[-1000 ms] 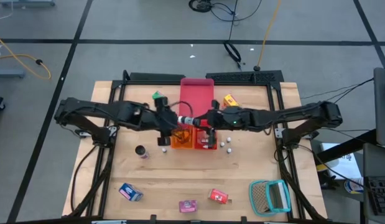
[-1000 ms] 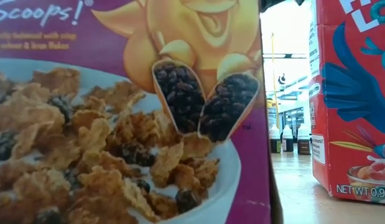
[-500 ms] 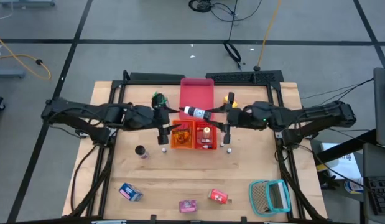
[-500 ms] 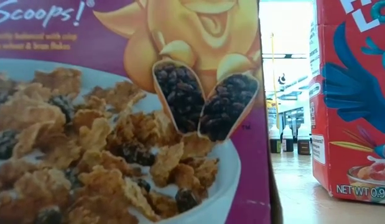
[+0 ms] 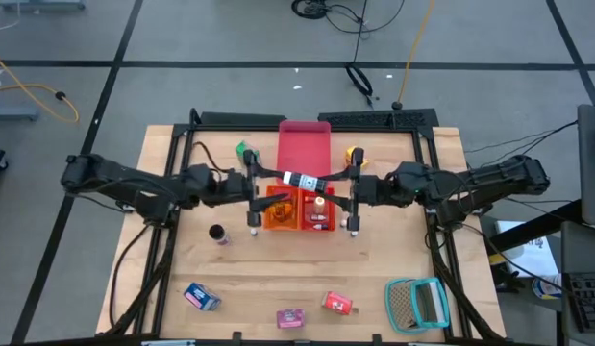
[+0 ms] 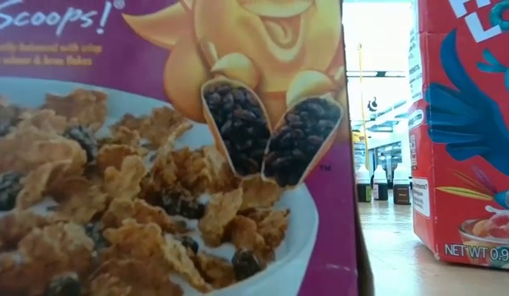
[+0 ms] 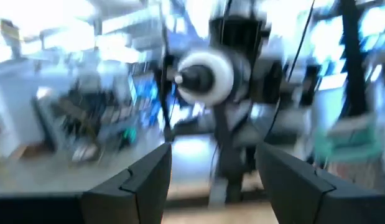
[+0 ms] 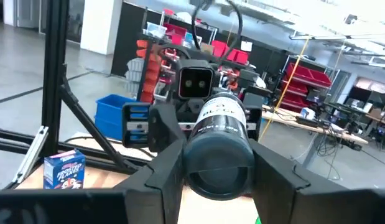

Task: Pick & Place Kitchen Items
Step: Put the large black food coloring bottle into the red basket

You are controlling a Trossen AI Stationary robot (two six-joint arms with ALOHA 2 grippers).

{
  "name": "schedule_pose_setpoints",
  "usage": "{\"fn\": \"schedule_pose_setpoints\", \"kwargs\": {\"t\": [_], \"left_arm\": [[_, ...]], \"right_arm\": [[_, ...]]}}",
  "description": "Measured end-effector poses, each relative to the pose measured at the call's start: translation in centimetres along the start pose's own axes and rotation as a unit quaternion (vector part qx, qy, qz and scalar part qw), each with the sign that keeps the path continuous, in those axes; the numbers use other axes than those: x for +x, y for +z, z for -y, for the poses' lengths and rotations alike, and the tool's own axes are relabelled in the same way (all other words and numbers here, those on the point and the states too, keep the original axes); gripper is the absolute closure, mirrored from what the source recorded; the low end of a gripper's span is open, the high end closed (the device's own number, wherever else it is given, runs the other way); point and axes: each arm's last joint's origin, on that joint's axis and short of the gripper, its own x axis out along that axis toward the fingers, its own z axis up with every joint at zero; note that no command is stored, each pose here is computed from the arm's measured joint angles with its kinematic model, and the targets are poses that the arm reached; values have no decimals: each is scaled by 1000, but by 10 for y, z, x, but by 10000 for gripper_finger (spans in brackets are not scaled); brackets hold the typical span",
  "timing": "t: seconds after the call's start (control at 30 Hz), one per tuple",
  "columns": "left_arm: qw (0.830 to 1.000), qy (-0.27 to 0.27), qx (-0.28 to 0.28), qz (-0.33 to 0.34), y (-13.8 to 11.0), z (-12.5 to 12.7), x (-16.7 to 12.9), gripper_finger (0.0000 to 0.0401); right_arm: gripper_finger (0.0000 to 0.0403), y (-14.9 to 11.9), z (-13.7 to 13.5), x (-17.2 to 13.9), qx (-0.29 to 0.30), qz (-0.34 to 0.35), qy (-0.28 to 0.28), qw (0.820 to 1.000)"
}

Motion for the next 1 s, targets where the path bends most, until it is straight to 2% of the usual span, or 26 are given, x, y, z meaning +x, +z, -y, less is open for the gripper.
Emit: {"fn": "schedule_pose_setpoints", "kwargs": {"t": [0.13, 0.23, 0.4, 0.6, 0.87, 1.0], "left_arm": [[998, -7, -19, 61, -11, -2, -3, 167], [997, -7, -29, 70, -18, -3, 0, 167], [994, -26, -39, 103, -25, -1, 10, 167], [987, -49, -39, 150, -30, 3, 24, 167], [984, -51, -35, 169, -27, 4, 33, 168], [983, -59, -28, 174, -26, 5, 33, 200]], "right_arm": [[264, -3, -4, 3, 3, 38, 20, 999], [264, -10, -7, 4, 5, 61, 32, 998], [264, -22, -6, 6, 12, 90, 19, 996], [264, -37, -6, 12, 22, 80, 15, 996], [264, -46, -8, 18, 21, 62, 16, 998], [264, -47, -7, 18, 21, 61, 16, 998]]}}
